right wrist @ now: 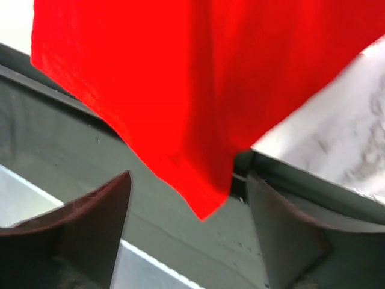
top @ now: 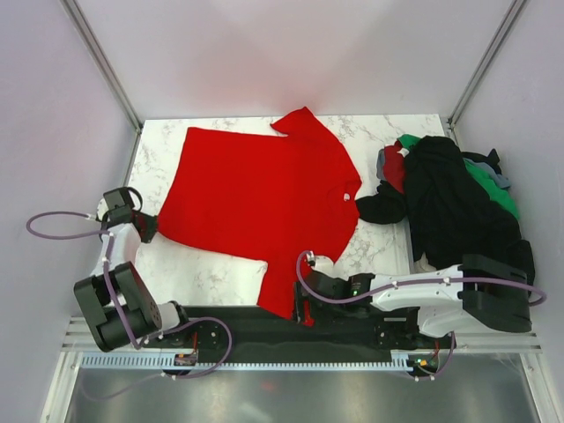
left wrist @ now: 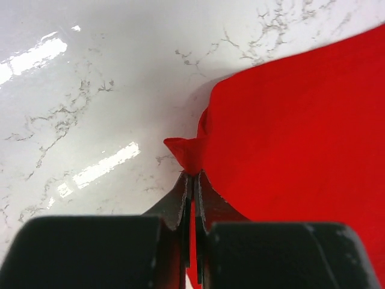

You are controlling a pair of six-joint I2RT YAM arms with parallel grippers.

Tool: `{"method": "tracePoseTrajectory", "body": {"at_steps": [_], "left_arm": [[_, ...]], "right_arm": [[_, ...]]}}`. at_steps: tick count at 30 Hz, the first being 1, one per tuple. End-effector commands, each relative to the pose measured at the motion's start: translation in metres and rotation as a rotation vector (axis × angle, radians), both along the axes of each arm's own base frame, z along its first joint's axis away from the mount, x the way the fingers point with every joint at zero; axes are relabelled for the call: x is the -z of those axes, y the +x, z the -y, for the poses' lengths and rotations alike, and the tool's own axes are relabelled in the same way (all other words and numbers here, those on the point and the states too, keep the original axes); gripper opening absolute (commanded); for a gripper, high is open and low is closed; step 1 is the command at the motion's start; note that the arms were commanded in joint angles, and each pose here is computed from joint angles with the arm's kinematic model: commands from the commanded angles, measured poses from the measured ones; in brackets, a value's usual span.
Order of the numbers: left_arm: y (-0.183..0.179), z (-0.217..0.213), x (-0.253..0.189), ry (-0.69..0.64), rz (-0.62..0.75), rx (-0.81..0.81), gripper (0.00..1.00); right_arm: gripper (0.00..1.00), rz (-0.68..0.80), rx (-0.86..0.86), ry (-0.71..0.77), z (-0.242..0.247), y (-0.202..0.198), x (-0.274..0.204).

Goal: Fold and stack the t-shirts
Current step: Fold the tshirt

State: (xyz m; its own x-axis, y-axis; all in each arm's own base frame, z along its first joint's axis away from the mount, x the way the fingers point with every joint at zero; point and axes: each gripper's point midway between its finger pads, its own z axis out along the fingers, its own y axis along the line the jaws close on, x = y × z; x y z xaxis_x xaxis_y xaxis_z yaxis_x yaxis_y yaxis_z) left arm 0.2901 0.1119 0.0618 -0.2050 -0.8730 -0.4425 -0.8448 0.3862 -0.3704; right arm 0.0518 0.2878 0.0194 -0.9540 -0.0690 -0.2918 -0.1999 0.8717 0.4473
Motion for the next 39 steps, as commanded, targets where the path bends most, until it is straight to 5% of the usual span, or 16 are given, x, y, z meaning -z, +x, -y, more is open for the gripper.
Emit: {"method": "tracePoseTrajectory", "body": {"at_steps": [1, 10, 19, 28, 39], "left_arm": [[-0.004, 0.004, -0.015, 0.022, 0.031, 0.053, 0.02], [-0.016, 0.012, -0.02, 0.018, 0.024, 0.076, 0.02], [-0.025, 0.02, -0.046, 0.047, 0.079, 0.113, 0.02], [-0.002, 0.024, -0.054, 0.0, 0.065, 0.229, 0.02], [0.038, 0.01, -0.057, -0.001, -0.009, 0.325, 0.02]], "right_arm": [[0.78, 0.005, 0.021, 0.101, -0.032, 0.003, -0.012], [0.01, 0.038, 0.048, 0.029, -0.016, 0.002, -0.027], [0.0, 0.087, 0.13, -0.057, 0.009, 0.004, -0.084], [0.0, 0.261, 0.196, -0.083, 0.008, 0.111, -0.157], [0.0, 0.312, 0.24, -0.19, 0.027, 0.223, -0.171]]}}
